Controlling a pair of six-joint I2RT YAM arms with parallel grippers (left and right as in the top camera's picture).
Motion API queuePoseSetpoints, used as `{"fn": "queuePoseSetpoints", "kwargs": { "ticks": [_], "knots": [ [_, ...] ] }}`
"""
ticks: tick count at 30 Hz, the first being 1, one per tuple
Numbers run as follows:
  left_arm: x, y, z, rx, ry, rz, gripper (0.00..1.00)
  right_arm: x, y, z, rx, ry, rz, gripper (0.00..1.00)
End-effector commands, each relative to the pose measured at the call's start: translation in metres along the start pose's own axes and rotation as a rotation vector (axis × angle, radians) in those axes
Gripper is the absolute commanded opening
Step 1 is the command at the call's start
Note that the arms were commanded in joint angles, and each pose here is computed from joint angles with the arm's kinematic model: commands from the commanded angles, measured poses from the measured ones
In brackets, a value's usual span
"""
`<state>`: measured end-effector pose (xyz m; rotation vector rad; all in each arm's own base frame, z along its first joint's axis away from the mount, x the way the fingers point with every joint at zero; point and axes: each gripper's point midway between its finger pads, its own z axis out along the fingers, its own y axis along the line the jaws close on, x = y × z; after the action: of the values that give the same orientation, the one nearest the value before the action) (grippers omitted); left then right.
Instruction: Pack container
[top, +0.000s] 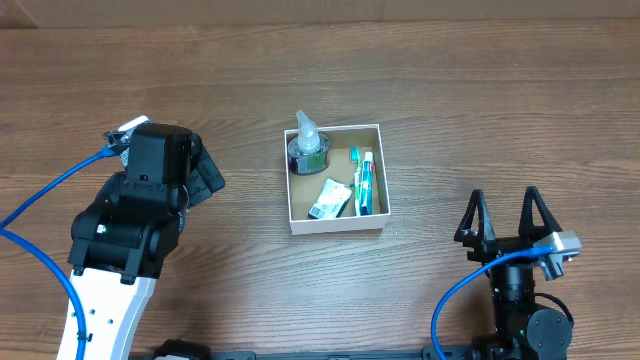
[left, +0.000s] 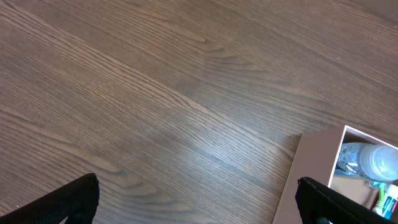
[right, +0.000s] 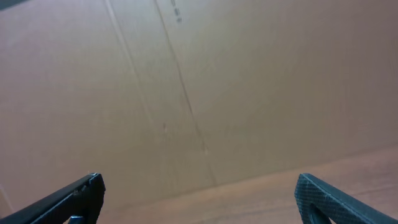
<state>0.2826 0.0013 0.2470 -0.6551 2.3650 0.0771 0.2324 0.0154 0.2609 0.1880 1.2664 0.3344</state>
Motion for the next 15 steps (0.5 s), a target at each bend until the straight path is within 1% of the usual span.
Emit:
{"fn": "queuePoseSetpoints", "kwargs": {
  "ticks": [1,10,15],
  "knots": [
    [-0.006,0.000,-0.003,-0.002,-0.017,-0.007,1.00,0.001,-0.001,-0.001,-0.005,-0.020,0.012,1.00],
    [-0.006,0.000,-0.003,-0.002,-0.017,-0.007,1.00,0.002,-0.002,-0.001,-0.013,-0.042,0.010,1.00],
    [-0.006,0.000,-0.003,-0.002,-0.017,-0.007,1.00,0.019,-0.011,-0.001,0.031,0.025,-0.001,1.00]
  ]
}}
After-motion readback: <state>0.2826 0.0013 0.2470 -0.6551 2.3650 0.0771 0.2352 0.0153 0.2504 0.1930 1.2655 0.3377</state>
